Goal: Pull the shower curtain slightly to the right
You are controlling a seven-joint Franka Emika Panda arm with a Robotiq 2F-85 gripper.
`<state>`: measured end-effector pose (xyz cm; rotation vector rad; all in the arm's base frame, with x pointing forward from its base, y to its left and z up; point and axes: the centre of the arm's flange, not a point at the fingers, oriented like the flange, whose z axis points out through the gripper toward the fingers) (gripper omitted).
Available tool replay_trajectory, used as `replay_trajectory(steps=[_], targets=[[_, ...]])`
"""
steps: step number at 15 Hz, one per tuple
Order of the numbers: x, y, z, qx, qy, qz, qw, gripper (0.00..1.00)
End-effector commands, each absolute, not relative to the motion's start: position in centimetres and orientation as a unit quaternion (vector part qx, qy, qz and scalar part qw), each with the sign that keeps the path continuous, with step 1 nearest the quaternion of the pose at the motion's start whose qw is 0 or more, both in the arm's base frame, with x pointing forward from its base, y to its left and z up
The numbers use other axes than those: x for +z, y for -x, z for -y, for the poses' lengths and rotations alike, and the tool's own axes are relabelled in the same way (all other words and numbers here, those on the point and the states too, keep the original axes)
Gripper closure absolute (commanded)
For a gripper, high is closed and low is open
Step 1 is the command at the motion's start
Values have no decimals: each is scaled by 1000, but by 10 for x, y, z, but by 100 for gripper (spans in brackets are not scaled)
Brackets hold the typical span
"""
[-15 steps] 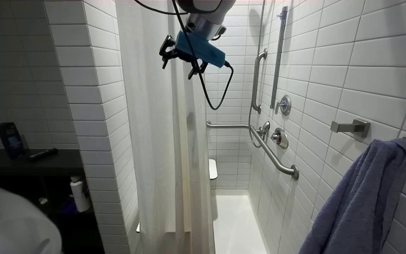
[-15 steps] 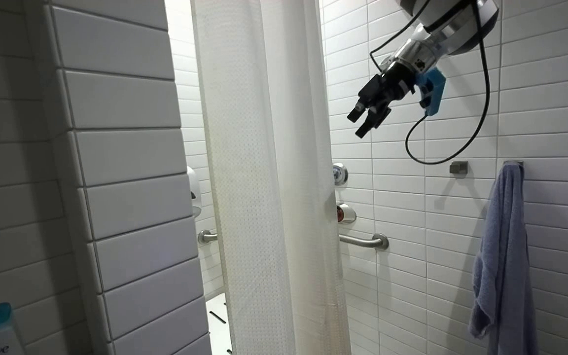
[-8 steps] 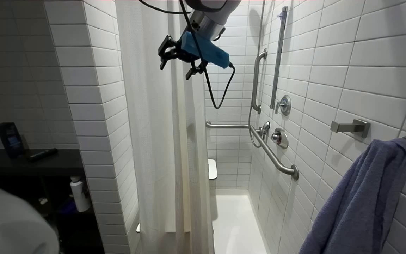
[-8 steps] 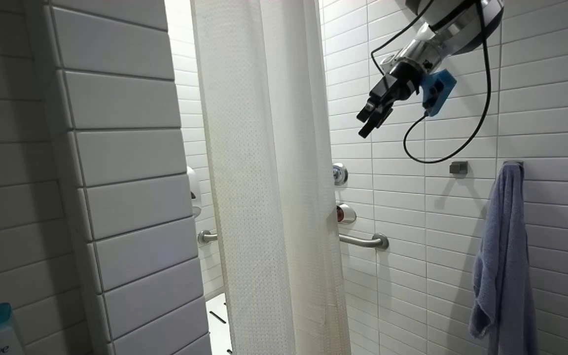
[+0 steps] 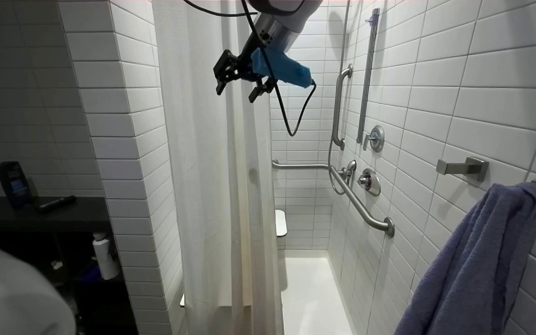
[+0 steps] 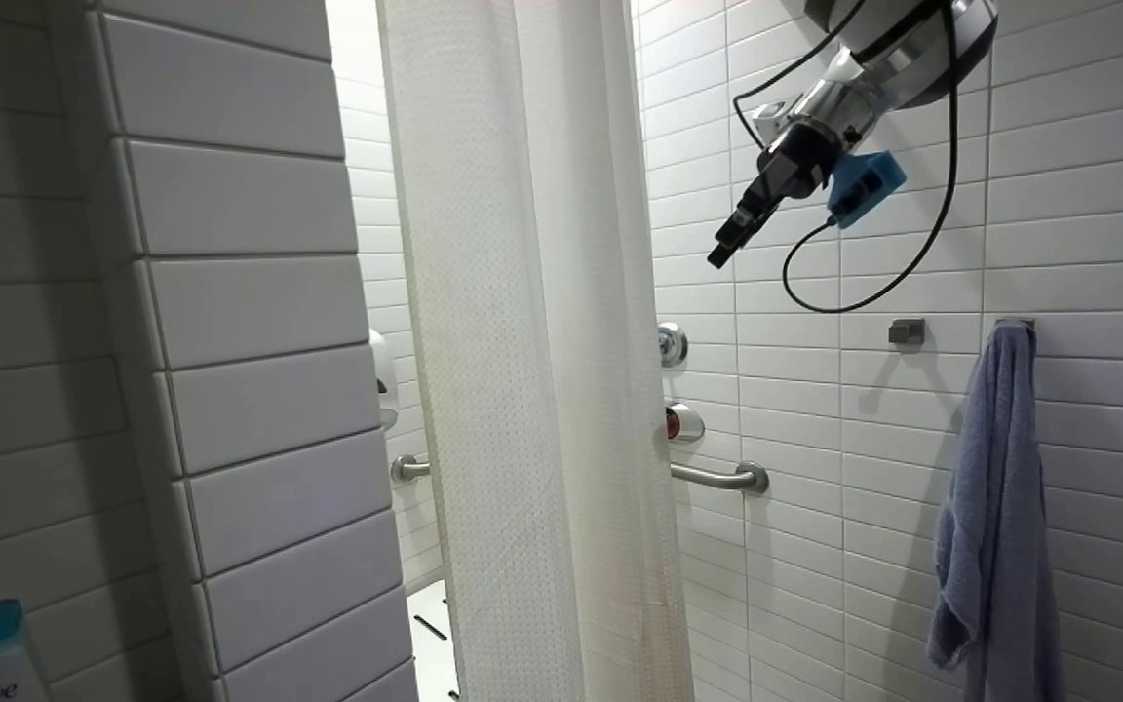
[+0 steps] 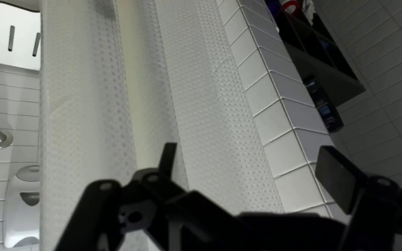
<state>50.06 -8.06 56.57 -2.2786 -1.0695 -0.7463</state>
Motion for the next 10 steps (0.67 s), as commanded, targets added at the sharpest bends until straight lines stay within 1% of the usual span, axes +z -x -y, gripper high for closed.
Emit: replay_trajectory(steps=[1,4,10], targets=[[566,-510,86,-304,823,417,239,0],[565,-518,84,-320,824,409,227,0],[560,-521,81,-329,819,405,236,0]])
